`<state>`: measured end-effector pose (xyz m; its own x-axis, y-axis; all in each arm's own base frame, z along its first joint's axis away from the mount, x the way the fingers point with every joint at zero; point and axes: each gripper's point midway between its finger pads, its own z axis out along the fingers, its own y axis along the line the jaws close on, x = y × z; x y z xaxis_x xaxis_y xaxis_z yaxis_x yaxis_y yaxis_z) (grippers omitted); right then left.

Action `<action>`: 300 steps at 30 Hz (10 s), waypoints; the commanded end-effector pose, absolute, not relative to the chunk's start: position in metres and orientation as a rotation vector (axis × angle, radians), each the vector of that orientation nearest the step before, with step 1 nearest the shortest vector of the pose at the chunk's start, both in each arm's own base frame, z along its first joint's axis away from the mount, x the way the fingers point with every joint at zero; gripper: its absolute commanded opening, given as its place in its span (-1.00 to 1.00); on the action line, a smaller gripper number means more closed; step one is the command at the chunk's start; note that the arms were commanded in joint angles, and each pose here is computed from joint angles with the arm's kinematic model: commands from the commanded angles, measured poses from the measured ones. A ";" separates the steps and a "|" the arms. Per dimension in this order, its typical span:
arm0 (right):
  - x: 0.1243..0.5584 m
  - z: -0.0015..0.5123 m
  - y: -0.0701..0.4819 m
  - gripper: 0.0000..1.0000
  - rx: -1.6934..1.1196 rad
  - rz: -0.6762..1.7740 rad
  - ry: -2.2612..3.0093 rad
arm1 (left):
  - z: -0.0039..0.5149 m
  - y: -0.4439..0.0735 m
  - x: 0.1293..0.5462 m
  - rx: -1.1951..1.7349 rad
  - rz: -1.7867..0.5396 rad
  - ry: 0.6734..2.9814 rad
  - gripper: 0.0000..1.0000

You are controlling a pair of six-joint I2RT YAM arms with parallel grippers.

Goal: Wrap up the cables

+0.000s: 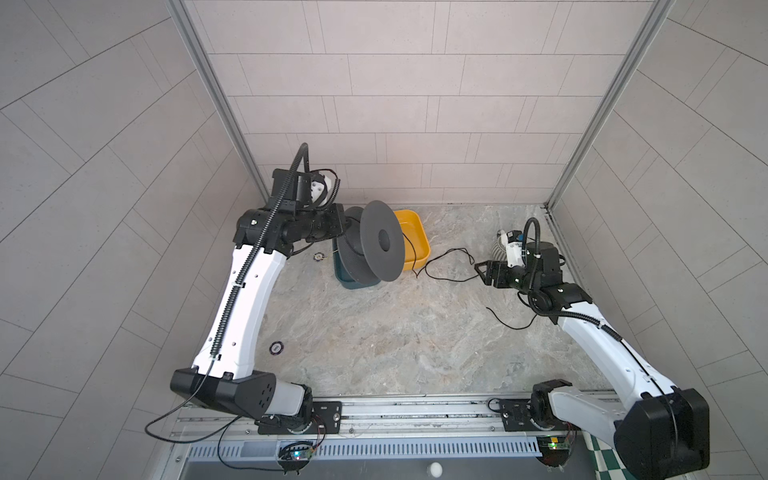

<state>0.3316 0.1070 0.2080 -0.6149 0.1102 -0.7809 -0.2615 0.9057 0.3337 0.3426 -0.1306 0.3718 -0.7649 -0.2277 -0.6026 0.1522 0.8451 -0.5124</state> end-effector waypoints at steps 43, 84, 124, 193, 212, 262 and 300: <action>0.407 0.123 0.252 -0.01 -0.355 0.642 1.816 | 0.412 -0.156 0.328 0.085 -0.888 2.205 -1.00; 0.288 0.133 0.265 -1.00 -0.998 -0.131 2.064 | 0.378 -0.090 0.378 -0.508 -0.581 2.096 -1.00; 0.306 0.338 0.342 -1.00 -0.904 -0.435 1.607 | 0.302 -0.161 0.352 -0.111 -0.340 2.376 -1.00; 0.313 0.208 0.194 0.38 -0.533 0.516 2.178 | 0.371 -0.179 0.299 0.460 -0.520 2.282 -1.00; 0.358 0.196 0.142 -1.00 -0.176 0.266 2.291 | 0.377 -0.145 0.328 0.252 -0.488 2.269 -1.00; 0.275 0.217 -0.145 -0.79 1.030 -0.027 1.970 | 0.394 0.038 0.368 -0.493 -0.271 2.125 -1.00; 0.346 0.222 0.040 0.93 0.160 0.359 2.100 | 0.412 -0.112 0.331 0.039 -0.682 2.157 -1.00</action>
<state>0.3397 0.0163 0.2085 -0.5565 0.3558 -0.7508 0.1133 0.9277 0.3556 0.3439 -0.1008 0.3828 -0.6965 -0.2090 -0.6864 0.1616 0.8864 -0.4339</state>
